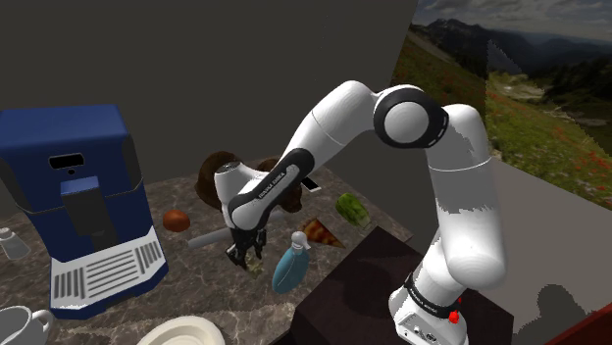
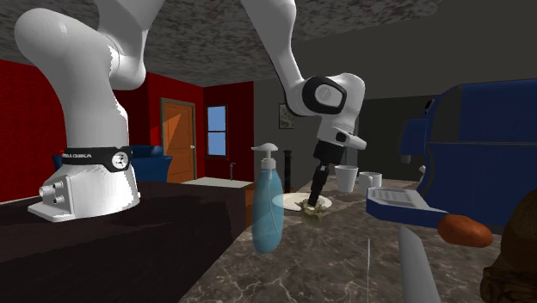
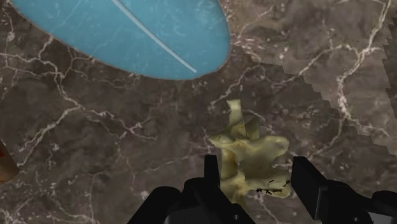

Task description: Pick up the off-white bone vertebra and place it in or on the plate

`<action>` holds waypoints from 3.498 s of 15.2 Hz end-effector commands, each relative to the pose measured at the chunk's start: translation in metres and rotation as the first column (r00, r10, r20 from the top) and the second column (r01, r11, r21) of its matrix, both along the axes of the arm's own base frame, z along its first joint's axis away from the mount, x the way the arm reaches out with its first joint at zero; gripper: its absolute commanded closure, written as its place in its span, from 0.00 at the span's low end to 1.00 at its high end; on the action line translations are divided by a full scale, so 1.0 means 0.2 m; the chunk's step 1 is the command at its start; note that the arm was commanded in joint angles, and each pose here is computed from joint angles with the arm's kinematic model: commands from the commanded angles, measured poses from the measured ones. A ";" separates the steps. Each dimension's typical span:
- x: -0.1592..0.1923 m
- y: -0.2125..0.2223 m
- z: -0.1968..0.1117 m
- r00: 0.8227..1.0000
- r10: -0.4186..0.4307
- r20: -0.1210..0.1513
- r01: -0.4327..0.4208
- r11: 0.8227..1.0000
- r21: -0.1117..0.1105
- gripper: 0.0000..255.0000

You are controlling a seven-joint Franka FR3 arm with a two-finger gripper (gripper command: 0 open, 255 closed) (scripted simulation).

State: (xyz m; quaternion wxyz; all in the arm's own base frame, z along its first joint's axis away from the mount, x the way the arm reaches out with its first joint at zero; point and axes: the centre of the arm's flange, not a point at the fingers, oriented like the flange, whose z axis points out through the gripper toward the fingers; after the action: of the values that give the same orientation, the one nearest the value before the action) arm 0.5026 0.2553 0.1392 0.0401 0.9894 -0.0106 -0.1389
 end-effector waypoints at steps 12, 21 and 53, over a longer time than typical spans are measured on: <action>-0.04 0.20 0.27 1.000 0.000 0.000 0.000 1.000 0.000 1.00; -0.18 0.77 0.32 1.000 0.000 0.000 0.000 1.000 0.000 1.00; -0.35 1.46 -0.10 1.000 0.000 0.000 0.000 1.000 0.000 1.00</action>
State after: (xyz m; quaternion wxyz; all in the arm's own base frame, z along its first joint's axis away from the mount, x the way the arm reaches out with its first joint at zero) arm 0.4330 0.5473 0.1203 0.0403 0.9894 -0.0106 -0.1391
